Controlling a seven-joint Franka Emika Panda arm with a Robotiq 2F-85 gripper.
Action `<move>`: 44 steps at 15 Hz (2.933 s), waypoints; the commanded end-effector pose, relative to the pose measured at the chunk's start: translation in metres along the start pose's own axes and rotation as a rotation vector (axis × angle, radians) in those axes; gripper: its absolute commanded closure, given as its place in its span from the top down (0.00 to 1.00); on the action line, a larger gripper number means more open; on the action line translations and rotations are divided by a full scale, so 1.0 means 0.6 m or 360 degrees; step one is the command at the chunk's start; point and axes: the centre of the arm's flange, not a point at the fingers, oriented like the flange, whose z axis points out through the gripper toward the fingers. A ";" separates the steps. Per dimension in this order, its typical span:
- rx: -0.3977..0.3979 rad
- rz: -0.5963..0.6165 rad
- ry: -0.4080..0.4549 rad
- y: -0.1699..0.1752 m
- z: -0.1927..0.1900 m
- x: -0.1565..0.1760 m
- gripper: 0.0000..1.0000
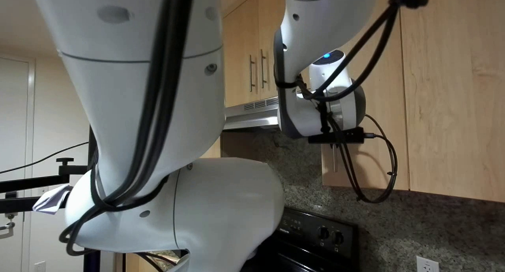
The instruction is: Open the drawer and it was not very smooth in doing the task
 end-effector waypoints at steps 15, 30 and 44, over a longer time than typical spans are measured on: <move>-0.0005 -0.0007 -0.0178 0.015 -0.101 -0.032 0.08; -0.0221 0.0193 -0.0171 0.028 -0.198 -0.014 0.84; -0.0335 0.0045 -0.0365 -0.158 -0.201 0.028 1.00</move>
